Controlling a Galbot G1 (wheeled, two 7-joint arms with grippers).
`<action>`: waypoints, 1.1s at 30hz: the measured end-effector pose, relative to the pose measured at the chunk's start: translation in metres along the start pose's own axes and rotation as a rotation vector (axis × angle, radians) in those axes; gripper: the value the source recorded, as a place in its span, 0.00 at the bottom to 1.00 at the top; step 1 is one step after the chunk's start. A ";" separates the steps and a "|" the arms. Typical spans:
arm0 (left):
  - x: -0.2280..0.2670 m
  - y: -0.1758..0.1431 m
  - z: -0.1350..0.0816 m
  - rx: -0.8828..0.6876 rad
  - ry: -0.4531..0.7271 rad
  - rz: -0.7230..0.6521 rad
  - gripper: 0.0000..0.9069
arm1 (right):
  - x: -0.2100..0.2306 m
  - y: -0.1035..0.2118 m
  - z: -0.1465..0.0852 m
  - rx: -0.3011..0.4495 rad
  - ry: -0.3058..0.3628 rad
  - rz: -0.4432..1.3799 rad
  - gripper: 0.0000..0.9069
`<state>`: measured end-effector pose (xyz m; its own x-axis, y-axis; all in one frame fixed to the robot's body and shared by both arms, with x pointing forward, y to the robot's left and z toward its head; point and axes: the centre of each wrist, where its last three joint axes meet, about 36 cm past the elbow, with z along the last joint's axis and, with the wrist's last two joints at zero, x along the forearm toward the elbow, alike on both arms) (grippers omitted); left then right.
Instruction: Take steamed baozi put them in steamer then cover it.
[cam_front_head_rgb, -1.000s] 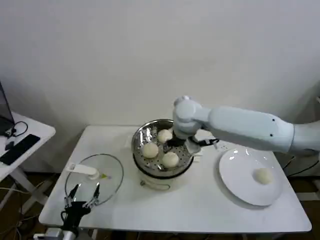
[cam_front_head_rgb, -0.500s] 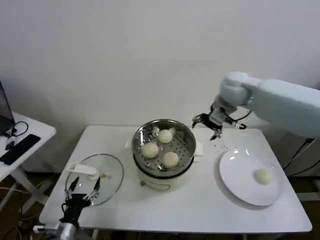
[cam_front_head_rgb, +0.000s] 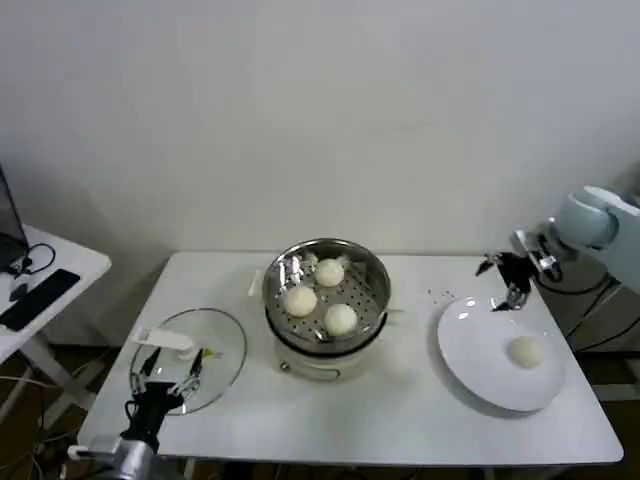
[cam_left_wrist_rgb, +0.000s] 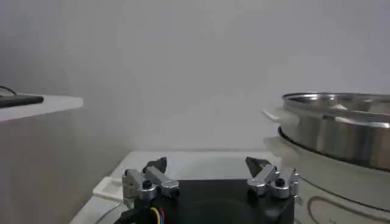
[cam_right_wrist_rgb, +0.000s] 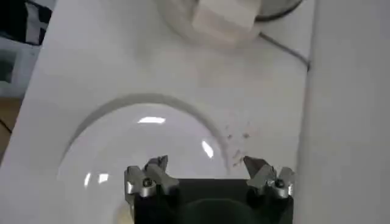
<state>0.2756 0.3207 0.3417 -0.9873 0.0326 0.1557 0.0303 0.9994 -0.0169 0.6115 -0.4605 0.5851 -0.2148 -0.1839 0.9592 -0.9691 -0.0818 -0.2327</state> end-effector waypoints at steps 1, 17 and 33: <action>0.000 0.000 0.000 0.000 0.000 -0.001 1.00 | -0.005 0.005 0.008 -0.010 0.005 -0.004 1.00; 0.006 0.001 0.005 -0.001 0.024 -0.015 1.00 | -0.074 0.050 0.088 -0.065 0.116 -0.092 1.00; 0.006 0.000 0.009 -0.002 0.038 -0.019 1.00 | -0.114 0.047 0.092 -0.079 0.127 -0.128 1.00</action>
<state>0.2686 0.3211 0.3333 -0.9810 0.0136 0.1933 0.0116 0.9999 -0.0117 0.6012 -0.5331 0.4500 -0.0979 -0.0516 0.9939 -0.9949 -0.0186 -0.0989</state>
